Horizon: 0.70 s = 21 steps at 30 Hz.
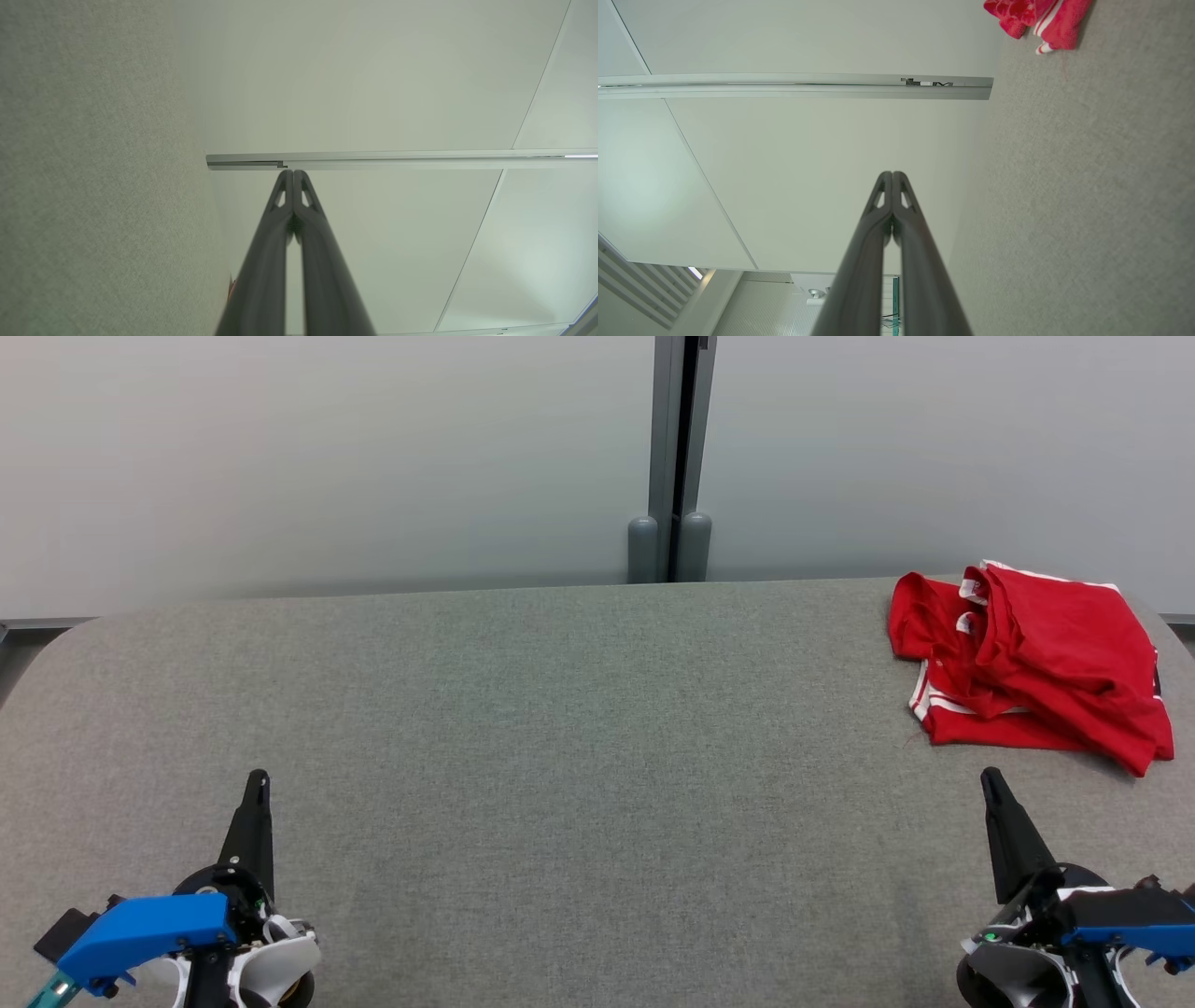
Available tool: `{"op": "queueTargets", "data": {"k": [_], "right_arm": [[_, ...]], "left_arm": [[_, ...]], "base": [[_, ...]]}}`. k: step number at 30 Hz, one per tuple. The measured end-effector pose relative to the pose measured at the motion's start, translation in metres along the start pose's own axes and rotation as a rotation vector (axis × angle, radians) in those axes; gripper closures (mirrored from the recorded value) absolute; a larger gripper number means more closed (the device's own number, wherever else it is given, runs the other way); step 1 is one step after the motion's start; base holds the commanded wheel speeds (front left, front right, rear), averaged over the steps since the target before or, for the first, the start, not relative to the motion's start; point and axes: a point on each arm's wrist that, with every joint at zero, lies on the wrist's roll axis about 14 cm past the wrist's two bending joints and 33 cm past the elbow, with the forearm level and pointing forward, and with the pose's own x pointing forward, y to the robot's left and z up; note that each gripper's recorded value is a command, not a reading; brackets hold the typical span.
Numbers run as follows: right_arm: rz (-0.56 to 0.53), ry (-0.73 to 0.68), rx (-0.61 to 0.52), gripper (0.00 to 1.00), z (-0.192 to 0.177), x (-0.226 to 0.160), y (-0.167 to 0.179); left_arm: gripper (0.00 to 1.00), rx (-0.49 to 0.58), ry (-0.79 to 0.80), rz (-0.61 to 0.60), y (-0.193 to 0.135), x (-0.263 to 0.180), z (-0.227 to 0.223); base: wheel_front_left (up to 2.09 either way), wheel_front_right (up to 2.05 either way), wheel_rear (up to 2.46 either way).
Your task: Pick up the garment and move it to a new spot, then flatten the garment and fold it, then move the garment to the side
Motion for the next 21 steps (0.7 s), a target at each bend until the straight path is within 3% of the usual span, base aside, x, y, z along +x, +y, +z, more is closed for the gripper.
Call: {"op": "queueTargets", "data": {"k": [21], "right_arm": [[0.000, 0.000, 0.000, 1.00, 0.0000, 0.0001, -0.0001]], "left_arm": [[1.00, 0.000, 0.000, 0.001, 0.0002, 0.0001, 0.0000]], "base": [[0.00, 0.00, 0.00]]}}
